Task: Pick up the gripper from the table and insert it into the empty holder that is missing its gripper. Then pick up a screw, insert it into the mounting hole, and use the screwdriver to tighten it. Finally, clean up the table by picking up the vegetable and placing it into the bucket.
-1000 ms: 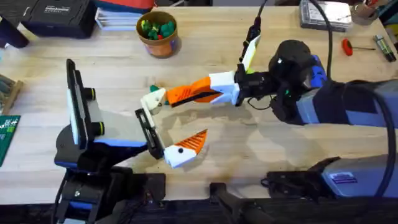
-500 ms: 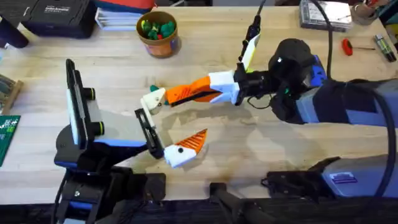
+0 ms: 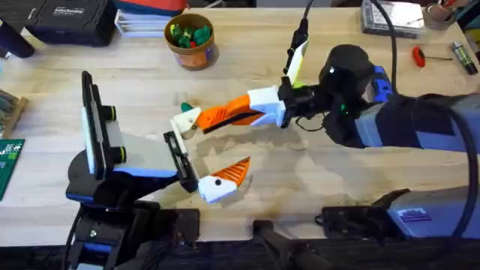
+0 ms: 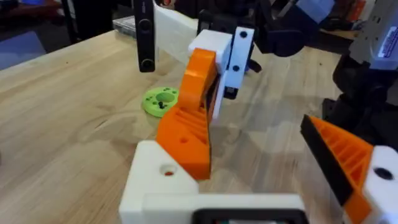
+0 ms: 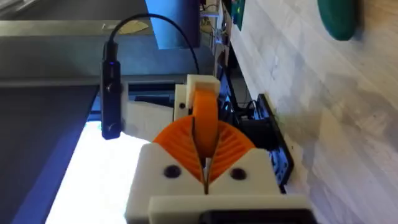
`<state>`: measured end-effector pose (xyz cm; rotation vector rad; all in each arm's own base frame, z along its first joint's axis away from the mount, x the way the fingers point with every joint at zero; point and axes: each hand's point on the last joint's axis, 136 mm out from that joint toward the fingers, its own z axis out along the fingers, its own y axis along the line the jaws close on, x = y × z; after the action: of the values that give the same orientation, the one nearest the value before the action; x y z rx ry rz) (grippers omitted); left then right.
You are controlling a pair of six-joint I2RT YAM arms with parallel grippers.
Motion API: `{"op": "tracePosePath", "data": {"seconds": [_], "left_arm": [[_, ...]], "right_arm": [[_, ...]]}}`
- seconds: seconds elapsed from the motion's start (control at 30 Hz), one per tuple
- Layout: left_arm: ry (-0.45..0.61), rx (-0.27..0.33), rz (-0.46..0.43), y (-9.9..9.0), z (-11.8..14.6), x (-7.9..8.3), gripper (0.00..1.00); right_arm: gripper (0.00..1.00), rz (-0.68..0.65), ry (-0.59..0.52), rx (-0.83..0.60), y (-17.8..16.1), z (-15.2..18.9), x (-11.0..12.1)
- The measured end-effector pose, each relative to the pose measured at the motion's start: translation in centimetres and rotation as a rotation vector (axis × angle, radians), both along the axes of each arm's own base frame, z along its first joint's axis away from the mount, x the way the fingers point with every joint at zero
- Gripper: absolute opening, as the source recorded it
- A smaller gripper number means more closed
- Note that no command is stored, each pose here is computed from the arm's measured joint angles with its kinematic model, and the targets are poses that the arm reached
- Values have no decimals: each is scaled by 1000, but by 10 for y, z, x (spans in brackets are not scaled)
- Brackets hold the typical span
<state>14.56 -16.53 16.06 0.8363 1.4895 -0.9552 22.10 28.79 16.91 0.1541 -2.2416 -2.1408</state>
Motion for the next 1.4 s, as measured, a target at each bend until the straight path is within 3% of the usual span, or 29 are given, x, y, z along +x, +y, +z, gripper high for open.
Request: {"op": "tracePosePath", "data": {"seconds": [0.4, 0.83, 1.07, 1.4], "left_arm": [[21, -9, 14, 1, 0, 2, 985], [25, -10, 86, 8, 0, 13, 985], [92, -27, 91, 8, -4, 15, 985], [87, -28, 97, 9, -3, 15, 985]], "right_arm": [[9, 1, -3, -8, 14, -7, 11], [9, 37, -9, -2, 30, -8, 23], [9, 36, 81, -82, 31, -24, 24], [8, 43, 10, -60, 33, -19, 24]]}}
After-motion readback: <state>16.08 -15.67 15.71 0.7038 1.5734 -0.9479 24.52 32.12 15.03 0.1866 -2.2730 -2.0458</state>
